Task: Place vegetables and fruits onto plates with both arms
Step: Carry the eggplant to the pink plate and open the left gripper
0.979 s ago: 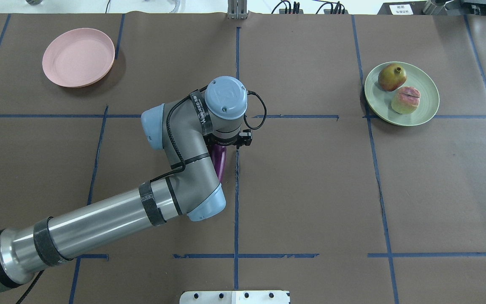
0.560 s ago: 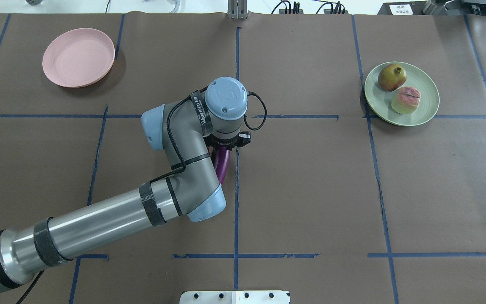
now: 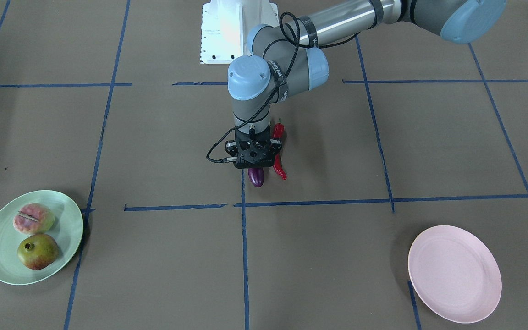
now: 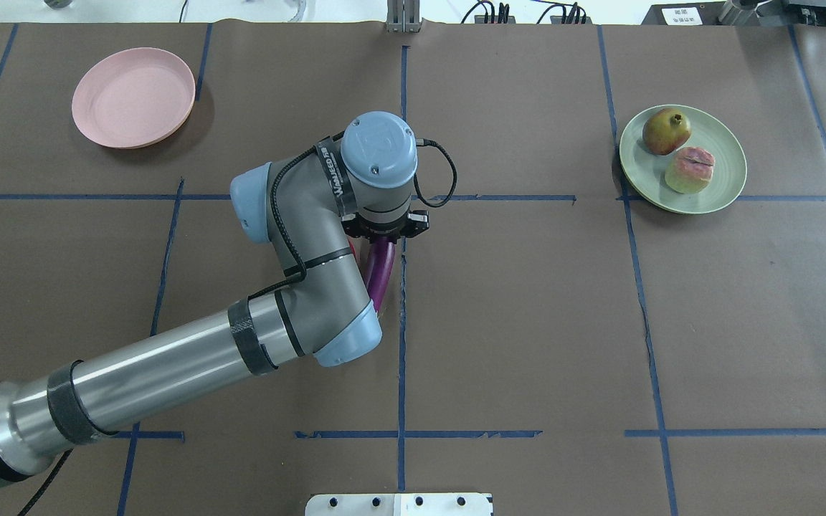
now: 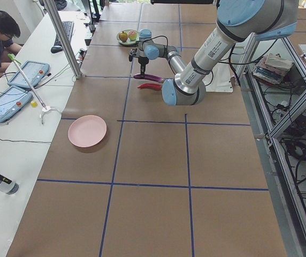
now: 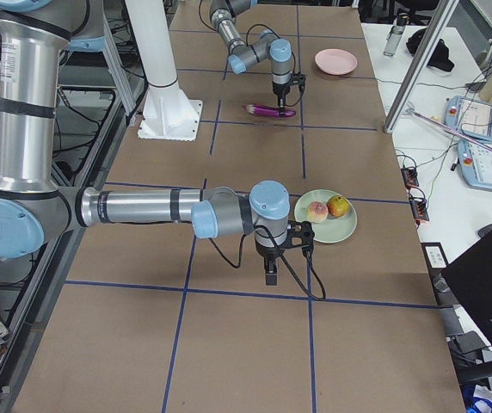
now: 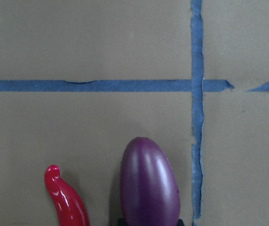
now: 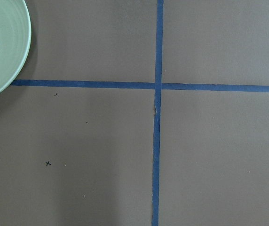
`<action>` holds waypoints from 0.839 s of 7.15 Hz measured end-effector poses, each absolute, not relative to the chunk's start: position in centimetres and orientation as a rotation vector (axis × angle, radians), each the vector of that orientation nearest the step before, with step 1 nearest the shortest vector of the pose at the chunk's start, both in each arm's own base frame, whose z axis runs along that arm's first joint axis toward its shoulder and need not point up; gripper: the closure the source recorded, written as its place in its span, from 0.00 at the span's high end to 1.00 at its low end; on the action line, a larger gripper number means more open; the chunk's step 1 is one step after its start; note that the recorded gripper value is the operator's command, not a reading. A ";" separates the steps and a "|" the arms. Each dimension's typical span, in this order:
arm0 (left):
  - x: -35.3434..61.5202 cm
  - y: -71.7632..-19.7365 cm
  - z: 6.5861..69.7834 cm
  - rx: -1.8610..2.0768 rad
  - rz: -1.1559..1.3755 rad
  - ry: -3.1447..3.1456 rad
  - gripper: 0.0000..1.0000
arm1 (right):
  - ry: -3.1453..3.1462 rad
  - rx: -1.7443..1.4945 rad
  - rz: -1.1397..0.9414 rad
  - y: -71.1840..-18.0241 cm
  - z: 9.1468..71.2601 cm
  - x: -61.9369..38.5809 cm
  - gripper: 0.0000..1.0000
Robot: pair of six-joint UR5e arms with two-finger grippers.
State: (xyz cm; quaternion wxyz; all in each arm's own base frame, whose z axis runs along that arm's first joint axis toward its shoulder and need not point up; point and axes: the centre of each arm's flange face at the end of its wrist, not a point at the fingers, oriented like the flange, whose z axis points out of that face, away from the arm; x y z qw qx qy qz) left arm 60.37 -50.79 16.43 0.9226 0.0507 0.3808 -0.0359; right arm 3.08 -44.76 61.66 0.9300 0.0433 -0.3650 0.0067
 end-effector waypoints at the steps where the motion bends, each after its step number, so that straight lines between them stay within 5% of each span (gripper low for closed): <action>1: 58.0 -52.8 15.8 0.093 -0.099 0.804 0.00 | -0.748 0.089 0.013 -44.8 61.7 3.1 1.00; 3: 51.6 -59.4 17.2 0.088 -0.174 0.786 0.00 | -0.747 0.088 0.012 -44.7 61.7 3.1 1.00; 6: 37.6 -74.4 28.8 0.085 -0.111 0.625 0.00 | -0.748 0.088 0.012 -44.7 61.7 3.1 1.00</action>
